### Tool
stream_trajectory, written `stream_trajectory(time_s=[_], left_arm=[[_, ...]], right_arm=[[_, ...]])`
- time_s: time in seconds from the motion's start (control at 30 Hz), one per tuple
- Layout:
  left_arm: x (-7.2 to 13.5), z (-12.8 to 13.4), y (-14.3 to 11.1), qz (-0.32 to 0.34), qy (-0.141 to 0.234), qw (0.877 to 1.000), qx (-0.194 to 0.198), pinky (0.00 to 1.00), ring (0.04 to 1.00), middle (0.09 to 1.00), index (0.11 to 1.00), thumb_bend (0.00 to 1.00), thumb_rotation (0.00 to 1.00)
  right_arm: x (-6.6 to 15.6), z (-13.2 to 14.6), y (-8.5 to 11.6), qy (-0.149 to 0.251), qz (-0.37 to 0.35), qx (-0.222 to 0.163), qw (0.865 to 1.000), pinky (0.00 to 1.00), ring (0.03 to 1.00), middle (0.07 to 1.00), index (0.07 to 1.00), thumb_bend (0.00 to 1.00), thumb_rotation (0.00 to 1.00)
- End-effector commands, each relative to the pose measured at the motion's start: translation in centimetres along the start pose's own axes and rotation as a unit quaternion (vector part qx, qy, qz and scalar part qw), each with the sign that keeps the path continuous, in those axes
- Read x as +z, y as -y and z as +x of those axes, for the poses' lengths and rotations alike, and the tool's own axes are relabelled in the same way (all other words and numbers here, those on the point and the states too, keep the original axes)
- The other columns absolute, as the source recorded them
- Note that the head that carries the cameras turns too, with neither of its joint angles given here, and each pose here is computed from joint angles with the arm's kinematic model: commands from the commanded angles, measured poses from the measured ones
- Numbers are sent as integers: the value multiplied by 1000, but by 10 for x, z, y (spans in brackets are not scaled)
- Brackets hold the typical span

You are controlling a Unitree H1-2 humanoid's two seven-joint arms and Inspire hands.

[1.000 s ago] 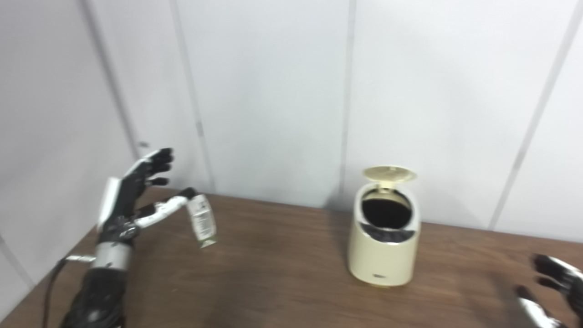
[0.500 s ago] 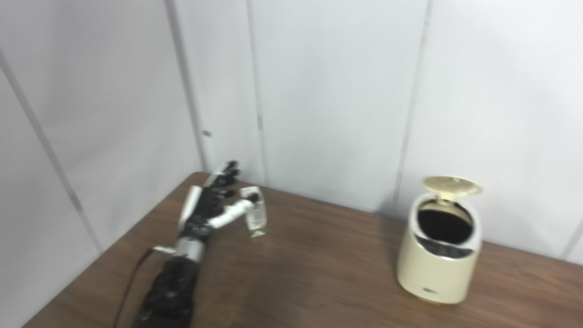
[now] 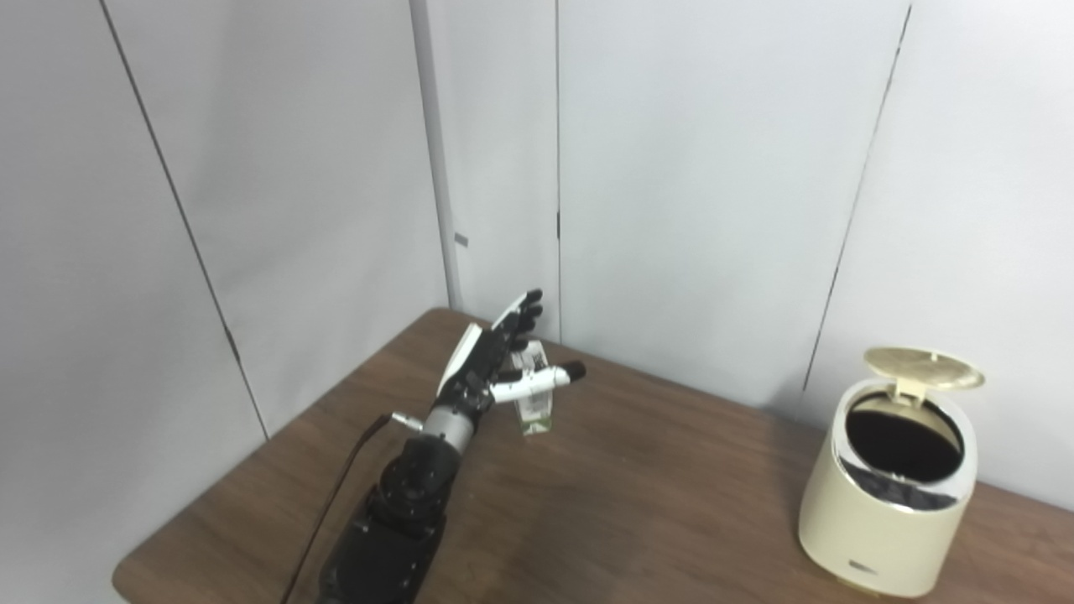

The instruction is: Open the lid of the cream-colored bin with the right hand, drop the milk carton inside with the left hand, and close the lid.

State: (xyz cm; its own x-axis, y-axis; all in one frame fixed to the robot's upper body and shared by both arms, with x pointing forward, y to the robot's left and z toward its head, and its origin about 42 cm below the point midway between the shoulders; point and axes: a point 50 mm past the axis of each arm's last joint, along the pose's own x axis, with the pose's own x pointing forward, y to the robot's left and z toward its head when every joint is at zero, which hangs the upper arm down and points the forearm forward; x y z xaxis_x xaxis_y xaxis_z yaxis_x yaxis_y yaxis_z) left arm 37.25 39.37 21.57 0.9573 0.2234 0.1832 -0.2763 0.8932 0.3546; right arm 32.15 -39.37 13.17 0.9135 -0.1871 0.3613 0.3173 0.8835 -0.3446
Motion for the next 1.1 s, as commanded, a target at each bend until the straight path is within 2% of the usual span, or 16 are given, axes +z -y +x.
stream_trajectory(time_s=[0.0, 0.13, 0.23, 0.4, 0.57, 0.67, 0.83, 1.07], left_arm=[[16, 15, -16, 6, 15, 1000, 10, 950, 974, 981, 1000, 1000, 447], [5, 17, -22, 9, 4, 1000, 17, 909, 964, 987, 1000, 975, 431], [-4, 18, -24, 9, -4, 1000, 19, 916, 966, 987, 1000, 985, 436], [-9, 19, -25, -5, -2, 1000, 24, 931, 973, 992, 1000, 998, 425], [-13, 17, -25, -29, 15, 999, 39, 941, 968, 980, 1000, 987, 370], [-13, 16, -26, -36, 33, 997, 53, 913, 949, 962, 1000, 999, 378], [-12, 15, -28, -40, 55, 996, 50, 862, 921, 925, 971, 1000, 373], [-9, 14, -31, -42, 61, 996, 42, 868, 919, 916, 959, 987, 348]], right_arm=[[-20, -23, -6, -37, 17, 2, 999, 473, 602, 642, 610, 363, 585], [-23, -24, -12, -41, 27, 3, 999, 476, 604, 644, 610, 353, 574], [-24, -25, -15, -44, 38, 3, 998, 476, 598, 638, 604, 378, 573], [-23, -25, -16, -43, 39, 8, 998, 487, 601, 636, 603, 364, 530], [-25, -26, -17, -50, 31, 0, 998, 475, 591, 628, 592, 386, 548], [-24, -26, -18, -51, 31, 4, 998, 470, 593, 631, 596, 380, 556], [-25, -25, -21, -55, 21, 5, 998, 468, 592, 634, 600, 396, 586], [-23, -27, -23, -61, 21, 1, 998, 470, 598, 640, 608, 437, 617]])
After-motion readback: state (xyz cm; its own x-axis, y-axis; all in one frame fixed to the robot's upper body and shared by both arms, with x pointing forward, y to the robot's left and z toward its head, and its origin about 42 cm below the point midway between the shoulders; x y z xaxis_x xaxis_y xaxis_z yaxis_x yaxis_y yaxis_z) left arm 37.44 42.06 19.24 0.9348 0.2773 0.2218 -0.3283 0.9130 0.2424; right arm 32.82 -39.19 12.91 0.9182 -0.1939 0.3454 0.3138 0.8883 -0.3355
